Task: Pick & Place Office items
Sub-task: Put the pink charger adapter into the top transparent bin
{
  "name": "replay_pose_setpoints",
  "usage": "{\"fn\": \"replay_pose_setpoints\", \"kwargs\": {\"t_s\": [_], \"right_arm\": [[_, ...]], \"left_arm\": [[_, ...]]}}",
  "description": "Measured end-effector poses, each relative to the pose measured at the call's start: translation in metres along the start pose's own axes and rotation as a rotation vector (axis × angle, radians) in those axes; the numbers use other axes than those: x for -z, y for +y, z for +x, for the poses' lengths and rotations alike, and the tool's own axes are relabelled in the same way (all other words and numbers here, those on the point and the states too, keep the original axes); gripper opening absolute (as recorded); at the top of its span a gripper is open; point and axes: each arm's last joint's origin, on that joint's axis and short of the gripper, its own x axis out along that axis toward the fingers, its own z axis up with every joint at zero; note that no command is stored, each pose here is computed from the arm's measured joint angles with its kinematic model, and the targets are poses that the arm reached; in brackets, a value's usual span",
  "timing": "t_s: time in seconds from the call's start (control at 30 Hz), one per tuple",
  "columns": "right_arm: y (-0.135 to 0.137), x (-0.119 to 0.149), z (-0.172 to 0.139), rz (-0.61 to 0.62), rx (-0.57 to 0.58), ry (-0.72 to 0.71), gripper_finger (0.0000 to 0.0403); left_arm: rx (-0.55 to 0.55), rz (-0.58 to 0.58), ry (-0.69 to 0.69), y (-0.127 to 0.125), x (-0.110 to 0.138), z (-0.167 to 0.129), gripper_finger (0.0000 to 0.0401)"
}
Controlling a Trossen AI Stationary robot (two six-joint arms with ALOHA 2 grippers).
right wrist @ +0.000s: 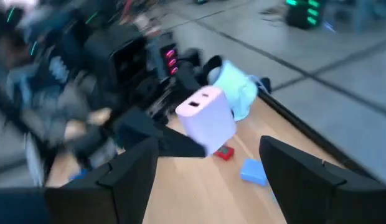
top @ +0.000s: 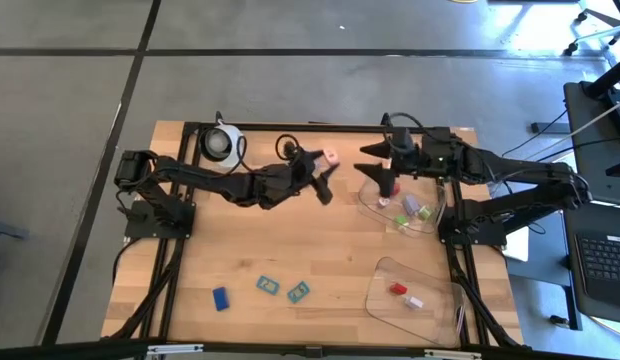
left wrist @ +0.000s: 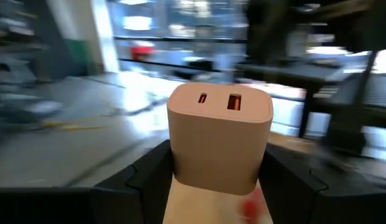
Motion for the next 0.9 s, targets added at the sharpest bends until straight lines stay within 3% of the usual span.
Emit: {"fn": "replay_pose_setpoints", "kwargs": {"t_s": [0.07, 0.17, 0.33, 0.63, 0.9], "right_arm": [[0.000, 0.000, 0.006, 0.111, 0.031, -0.014, 0.0284], [0.002, 0.002, 0.019, 0.149, -0.002, -0.011, 0.0284], [0.008, 0.011, 0.046, 0.124, -0.073, 0.025, 0.0284], [0.004, 0.015, 0.057, -0.002, 0.051, 0.003, 0.0284], [0.003, 0.021, 0.066, -0.007, 0.067, 0.033, 0.0307]], "left_arm": [[-0.090, 0.039, -0.002, 0.003, 0.000, 0.000, 0.0201], [-0.145, 0.072, 0.000, 0.006, 0.000, 0.001, 0.0200], [-0.116, 0.089, 0.014, 0.006, 0.007, 0.007, 0.0201], [-0.082, 0.125, 0.053, -0.003, 0.018, 0.007, 0.0202], [-0.050, 0.127, 0.058, -0.003, 0.021, 0.010, 0.0200]]}}
